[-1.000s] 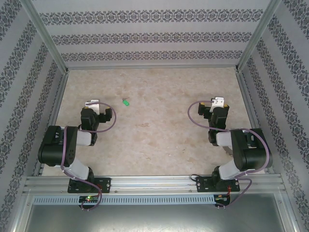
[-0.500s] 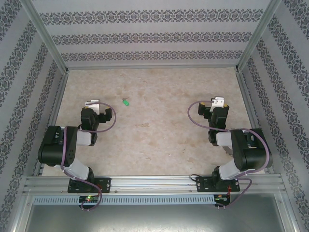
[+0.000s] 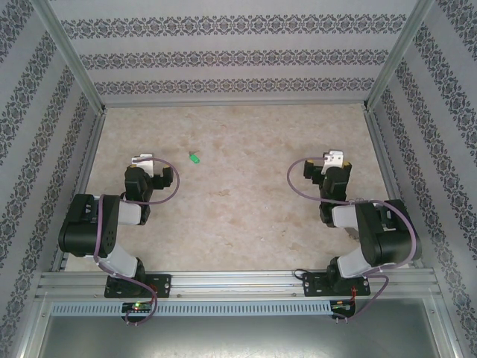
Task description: Put the keys on the keyring
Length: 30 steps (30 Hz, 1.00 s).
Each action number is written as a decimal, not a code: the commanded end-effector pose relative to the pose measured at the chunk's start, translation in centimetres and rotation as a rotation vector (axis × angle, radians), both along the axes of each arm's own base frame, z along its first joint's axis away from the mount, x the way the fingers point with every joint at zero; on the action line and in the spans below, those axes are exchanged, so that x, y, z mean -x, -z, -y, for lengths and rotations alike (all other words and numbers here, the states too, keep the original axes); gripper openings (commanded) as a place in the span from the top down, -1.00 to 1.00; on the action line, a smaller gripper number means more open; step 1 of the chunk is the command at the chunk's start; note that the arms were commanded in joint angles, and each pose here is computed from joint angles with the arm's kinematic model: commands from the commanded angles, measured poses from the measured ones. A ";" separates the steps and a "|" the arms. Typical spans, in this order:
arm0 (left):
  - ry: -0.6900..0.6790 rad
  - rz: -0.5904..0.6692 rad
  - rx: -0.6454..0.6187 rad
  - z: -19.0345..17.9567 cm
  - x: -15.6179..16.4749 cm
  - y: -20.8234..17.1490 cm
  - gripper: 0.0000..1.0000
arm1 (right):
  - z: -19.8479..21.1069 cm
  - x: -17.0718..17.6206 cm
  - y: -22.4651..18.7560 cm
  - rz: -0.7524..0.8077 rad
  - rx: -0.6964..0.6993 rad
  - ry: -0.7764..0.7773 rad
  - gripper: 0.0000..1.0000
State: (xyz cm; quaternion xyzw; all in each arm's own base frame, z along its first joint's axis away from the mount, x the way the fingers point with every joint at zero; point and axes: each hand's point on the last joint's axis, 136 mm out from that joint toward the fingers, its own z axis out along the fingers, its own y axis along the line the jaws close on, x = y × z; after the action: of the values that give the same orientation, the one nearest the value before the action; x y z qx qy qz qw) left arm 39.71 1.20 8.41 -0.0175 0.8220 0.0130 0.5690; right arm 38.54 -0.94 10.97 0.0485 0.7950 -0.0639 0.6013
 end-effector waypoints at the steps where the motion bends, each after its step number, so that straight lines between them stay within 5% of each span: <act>1: -0.007 0.040 -0.004 0.0 0.4 -1.6 -1.00 | 0.4 0.8 -2.5 0.053 0.037 0.049 -0.96; 12: -0.022 0.025 -0.002 -0.2 0.6 -2.8 -1.00 | -1.1 1.0 -6.6 -0.008 -0.018 -0.031 -0.96; 17: -0.105 0.034 -0.011 -0.8 1.4 -5.6 -1.00 | 0.9 3.9 -7.2 -0.189 -0.146 0.132 -0.96; 24: -0.079 0.006 0.310 2.4 2.8 -11.2 -1.00 | 1.4 10.0 -7.4 -0.367 -0.247 0.195 -0.96; 30: 0.220 -0.112 0.555 10.0 3.7 -12.6 -1.00 | 1.1 14.3 -5.1 -0.508 -0.393 0.219 -0.96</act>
State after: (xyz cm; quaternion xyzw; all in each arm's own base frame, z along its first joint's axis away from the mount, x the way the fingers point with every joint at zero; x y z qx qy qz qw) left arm 37.88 -4.21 23.40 -0.0935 0.7870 -0.1667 0.5866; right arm 27.67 -2.69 19.18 0.1998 0.8757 -0.0068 0.4395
